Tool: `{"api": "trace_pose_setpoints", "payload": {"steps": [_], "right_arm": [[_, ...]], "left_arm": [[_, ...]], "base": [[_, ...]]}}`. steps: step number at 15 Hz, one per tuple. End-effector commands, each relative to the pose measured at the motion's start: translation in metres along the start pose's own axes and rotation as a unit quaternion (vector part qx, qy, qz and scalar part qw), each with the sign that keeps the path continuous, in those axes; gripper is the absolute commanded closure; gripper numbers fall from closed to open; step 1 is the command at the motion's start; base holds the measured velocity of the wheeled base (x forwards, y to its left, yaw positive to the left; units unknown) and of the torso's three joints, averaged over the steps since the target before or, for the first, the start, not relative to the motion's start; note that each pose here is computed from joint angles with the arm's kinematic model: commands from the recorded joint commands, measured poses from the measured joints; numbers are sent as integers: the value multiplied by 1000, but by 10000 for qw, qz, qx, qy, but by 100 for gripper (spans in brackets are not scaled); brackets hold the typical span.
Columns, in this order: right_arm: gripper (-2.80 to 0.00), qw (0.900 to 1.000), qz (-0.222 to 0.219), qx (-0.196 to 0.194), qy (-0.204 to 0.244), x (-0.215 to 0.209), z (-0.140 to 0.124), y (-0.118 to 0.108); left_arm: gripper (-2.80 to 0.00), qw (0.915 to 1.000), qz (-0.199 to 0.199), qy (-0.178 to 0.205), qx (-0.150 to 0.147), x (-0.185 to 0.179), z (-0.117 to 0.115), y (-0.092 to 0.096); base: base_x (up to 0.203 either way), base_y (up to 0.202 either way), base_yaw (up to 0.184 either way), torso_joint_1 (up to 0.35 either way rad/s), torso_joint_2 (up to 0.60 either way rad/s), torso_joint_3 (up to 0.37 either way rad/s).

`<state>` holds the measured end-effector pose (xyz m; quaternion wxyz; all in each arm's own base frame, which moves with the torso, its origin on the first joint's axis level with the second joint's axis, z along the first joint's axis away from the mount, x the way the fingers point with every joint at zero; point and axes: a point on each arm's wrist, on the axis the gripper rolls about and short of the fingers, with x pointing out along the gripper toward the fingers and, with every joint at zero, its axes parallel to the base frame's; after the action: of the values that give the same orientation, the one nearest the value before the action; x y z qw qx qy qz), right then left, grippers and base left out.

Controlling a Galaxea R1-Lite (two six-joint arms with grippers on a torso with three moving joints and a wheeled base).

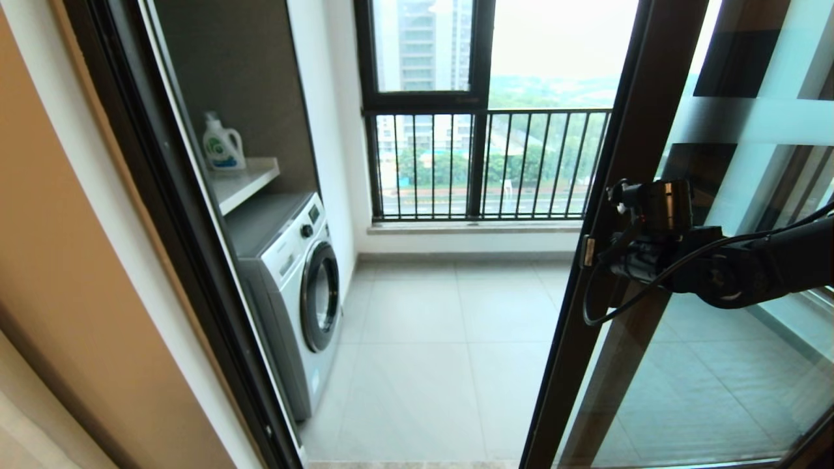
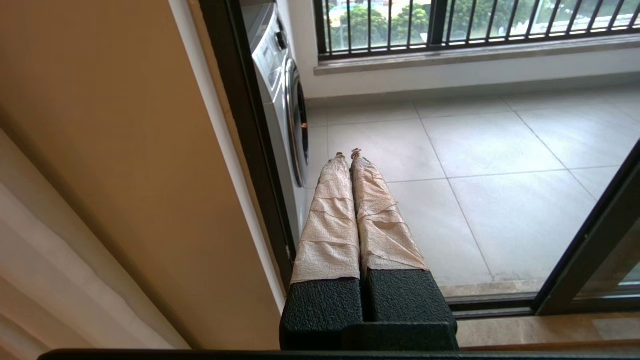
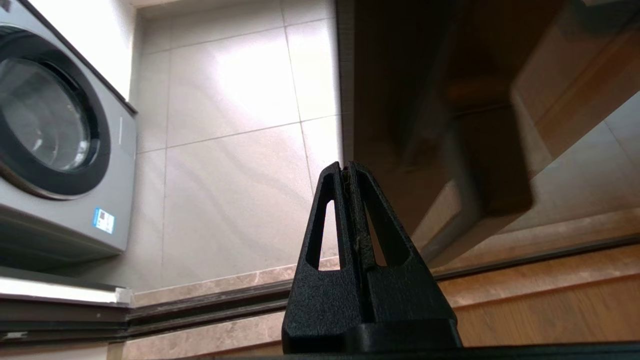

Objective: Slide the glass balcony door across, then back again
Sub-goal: Open the slid door

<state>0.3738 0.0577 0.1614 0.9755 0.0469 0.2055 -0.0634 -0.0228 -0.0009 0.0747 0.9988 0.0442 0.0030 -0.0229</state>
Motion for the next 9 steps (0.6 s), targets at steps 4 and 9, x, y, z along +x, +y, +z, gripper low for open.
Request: {"api": "trace_pose_setpoints", "payload": {"steps": [4, 9], "right_arm": [[0, 9987, 452, -49, -212, -10, 11, 20], [0, 9999, 120, 40, -115, 33, 7, 5]], "left_arm": [[0, 10000, -3, 5, 2, 0, 0, 0], [0, 10000, -3, 6, 2, 0, 0, 0]], "base": [[0, 0, 0, 0, 0, 0], [0, 0, 0, 0, 0, 0]]}}
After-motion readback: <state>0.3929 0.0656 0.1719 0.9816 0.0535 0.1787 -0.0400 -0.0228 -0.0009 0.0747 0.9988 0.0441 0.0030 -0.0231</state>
